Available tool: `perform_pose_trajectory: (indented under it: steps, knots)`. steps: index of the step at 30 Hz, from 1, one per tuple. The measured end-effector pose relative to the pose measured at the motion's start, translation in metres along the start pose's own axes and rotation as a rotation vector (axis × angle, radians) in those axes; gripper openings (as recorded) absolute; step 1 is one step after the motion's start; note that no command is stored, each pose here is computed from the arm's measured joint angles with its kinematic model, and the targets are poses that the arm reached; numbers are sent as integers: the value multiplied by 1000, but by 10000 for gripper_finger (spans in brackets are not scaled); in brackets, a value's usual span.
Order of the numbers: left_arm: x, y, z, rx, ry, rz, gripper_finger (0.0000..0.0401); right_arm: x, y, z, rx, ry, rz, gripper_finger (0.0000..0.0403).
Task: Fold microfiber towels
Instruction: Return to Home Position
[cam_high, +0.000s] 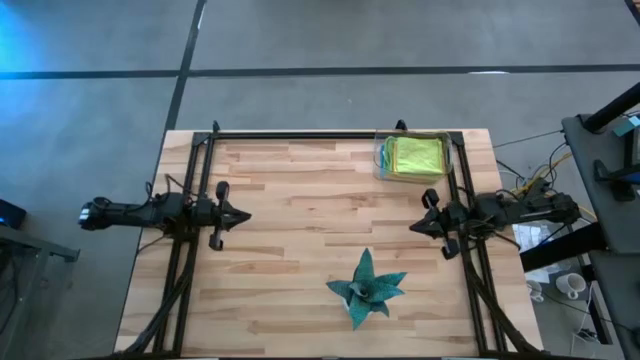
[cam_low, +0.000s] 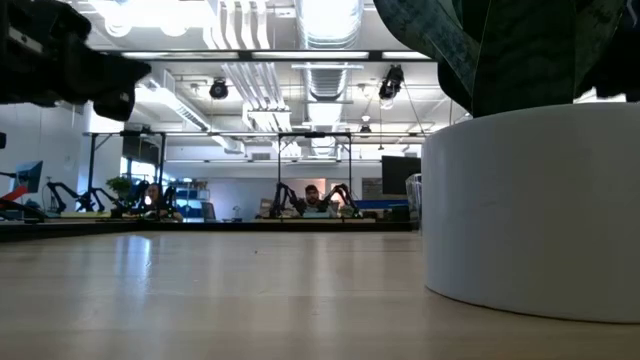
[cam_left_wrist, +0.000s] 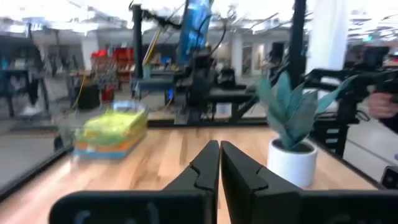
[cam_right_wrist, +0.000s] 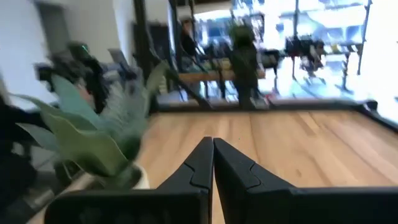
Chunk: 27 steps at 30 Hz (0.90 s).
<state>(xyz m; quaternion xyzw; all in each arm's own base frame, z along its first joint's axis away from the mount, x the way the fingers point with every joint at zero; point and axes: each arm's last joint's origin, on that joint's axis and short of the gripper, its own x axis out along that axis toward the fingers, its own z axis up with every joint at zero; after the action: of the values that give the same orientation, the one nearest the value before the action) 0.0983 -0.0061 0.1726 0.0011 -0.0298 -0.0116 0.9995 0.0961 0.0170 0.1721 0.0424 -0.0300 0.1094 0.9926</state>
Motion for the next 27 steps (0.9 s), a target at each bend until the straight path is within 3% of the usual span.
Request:
perform_pose_trajectory:
  steps: [7, 13, 18, 20, 23, 27]
  knots:
    - [0, -1, 0, 8, -17, -54, 1, 0, -1, 0, 13, 3, -38, 9]
    - [1, -1, -2, 17, 6, -45, 1, 1, -7, -5, 4, 47, -224, 9]
    - [2, -1, -9, -180, 86, -37, 1, 3, -7, -8, -7, 80, -223, 9]
    - [2, -1, -10, -207, 98, -35, 1, 3, -7, -9, -26, 95, -223, 9]
    - [3, -1, -12, -114, 118, -38, 1, 4, -7, -10, -73, 112, -220, 9]
    - [5, -2, -15, 113, 150, -54, 1, 4, -7, -10, -88, 122, -219, 9]
